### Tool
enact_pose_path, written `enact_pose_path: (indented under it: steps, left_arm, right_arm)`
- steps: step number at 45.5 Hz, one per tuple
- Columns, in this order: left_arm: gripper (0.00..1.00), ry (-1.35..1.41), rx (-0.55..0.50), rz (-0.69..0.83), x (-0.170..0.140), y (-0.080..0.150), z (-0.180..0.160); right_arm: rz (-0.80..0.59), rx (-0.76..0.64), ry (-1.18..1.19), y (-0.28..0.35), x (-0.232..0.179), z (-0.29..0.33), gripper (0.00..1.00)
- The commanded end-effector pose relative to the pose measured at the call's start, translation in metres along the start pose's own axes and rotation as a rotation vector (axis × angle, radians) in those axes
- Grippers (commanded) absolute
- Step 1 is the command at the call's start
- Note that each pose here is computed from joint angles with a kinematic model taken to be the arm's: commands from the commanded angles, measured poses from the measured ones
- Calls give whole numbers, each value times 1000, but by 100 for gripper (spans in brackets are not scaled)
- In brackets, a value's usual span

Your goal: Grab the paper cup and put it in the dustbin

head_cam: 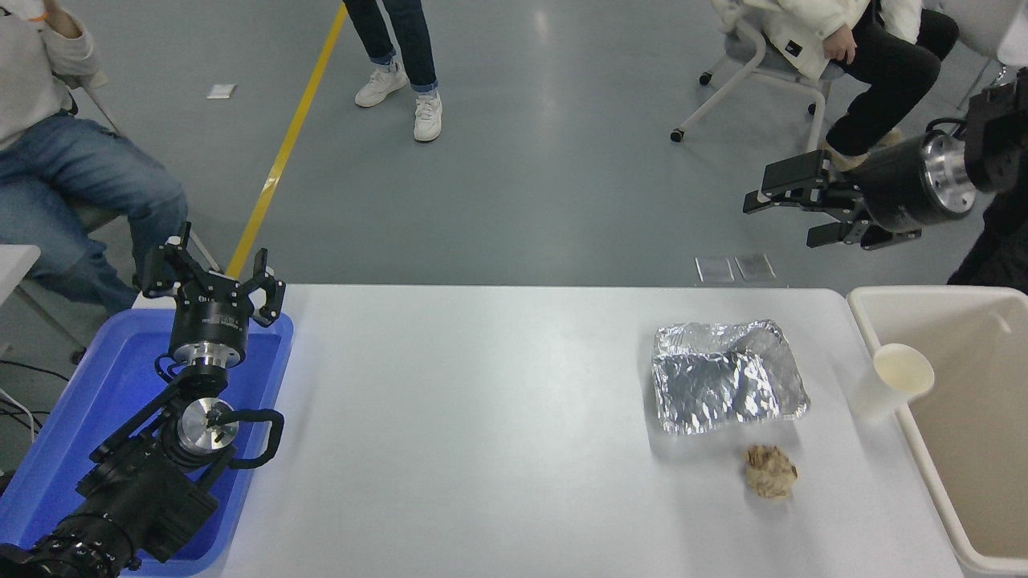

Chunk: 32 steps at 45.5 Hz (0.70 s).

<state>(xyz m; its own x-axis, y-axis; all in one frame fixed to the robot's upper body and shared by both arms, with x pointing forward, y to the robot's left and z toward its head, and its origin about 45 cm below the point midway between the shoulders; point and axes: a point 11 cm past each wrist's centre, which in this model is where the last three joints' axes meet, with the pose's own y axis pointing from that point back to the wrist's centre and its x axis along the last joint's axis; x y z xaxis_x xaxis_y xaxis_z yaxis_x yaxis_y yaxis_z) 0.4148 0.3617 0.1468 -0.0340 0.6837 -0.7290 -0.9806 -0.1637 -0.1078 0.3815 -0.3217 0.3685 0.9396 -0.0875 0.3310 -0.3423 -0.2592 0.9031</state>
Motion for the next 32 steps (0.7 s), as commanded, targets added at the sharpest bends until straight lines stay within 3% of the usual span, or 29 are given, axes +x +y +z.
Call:
enact_pose_path:
  steps: [1,14,32]
  left_arm:
    - [99,1,0,-1,0,0,0]
    - [99,2,-2,0,0,0,0]
    - [99,1,-2,1,0,0,0]
  right_arm:
    - [-139,-87,111,39,-42,-13,100]
    - [-208,-135,171,56,-74,-29,100]
    - [-230,-210,195,53,-72,-26,100]
